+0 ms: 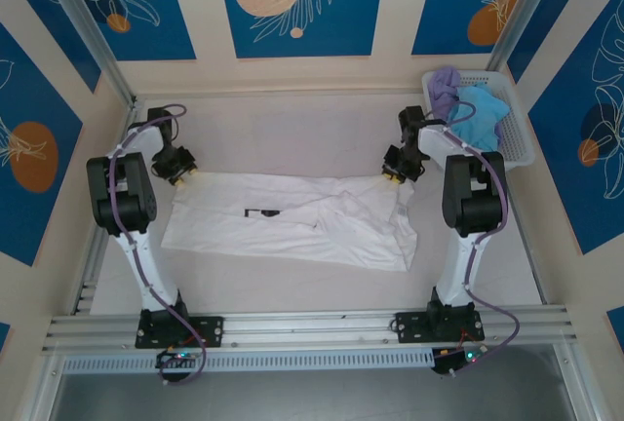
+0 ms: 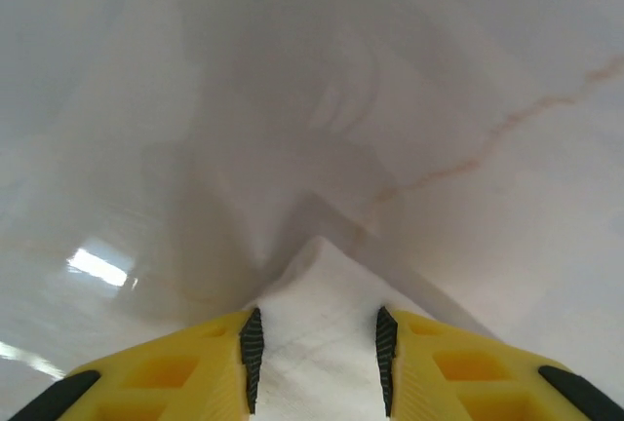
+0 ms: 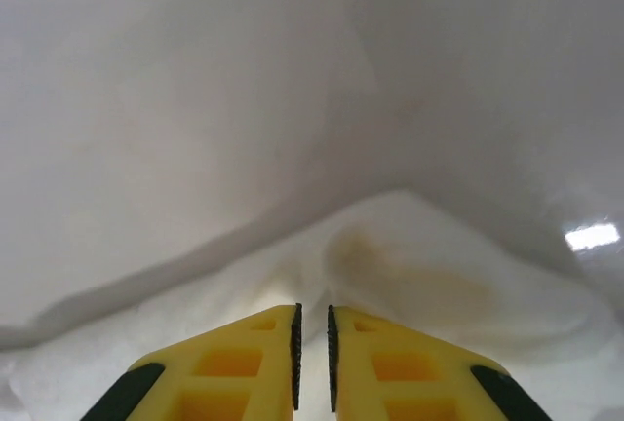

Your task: Fold and stack the t-shirts

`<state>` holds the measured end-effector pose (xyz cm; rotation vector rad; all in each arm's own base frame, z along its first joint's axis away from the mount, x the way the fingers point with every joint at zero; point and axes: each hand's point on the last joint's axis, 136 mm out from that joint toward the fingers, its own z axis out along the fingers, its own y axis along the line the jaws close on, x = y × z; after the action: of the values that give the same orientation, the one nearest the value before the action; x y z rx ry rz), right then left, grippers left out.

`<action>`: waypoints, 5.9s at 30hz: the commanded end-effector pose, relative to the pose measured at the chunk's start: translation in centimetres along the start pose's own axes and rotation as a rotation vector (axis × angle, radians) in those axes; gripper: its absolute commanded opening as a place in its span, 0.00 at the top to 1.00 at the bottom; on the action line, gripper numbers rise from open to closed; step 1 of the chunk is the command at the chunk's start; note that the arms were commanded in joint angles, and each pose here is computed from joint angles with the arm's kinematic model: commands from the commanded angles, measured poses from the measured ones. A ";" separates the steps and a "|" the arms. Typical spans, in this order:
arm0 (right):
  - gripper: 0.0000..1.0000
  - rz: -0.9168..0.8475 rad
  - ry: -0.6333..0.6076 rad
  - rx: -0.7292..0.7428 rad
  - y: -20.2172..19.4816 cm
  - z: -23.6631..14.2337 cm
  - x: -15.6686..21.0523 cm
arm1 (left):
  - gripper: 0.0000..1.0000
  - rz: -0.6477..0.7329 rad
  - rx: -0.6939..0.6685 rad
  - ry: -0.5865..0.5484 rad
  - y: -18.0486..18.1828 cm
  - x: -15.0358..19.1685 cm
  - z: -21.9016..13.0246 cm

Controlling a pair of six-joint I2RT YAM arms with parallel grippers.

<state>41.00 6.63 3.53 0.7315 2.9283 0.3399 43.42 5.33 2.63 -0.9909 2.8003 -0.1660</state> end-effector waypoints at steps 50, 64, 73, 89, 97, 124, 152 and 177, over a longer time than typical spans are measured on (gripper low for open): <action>0.54 -0.271 0.133 -0.121 10.0 0.9 9.3 | 0.44 0.502 0.253 0.312 -21.0 20.8 -0.1; 0.74 -0.322 0.161 -0.080 9.2 1.0 11.2 | 0.43 0.512 0.188 0.318 -19.6 20.7 1.4; 0.95 -0.341 0.159 -0.074 9.2 0.0 11.9 | 0.43 0.516 0.180 0.305 -19.7 20.2 1.4; 0.97 -0.342 0.238 0.033 8.1 -2.1 17.7 | 0.43 0.527 0.144 0.301 -19.0 20.0 2.4; 0.88 -0.334 0.326 0.097 6.6 -2.4 22.8 | 0.43 0.528 0.141 0.303 -19.0 20.0 2.6; 0.66 -0.213 0.145 0.013 3.1 -2.6 11.2 | 0.40 0.563 0.155 0.301 -20.0 19.2 2.2; 0.77 -0.269 0.306 0.077 -1.1 -2.5 22.6 | 0.37 0.567 0.171 0.306 -20.4 19.0 2.1; 0.55 0.175 0.237 -0.058 -3.3 -4.2 15.8 | 0.49 0.602 0.368 0.309 -21.8 26.9 -7.7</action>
<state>25.61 9.80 6.99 0.9099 3.0326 0.4945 37.42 -25.19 11.68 -0.0719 2.9507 -0.6400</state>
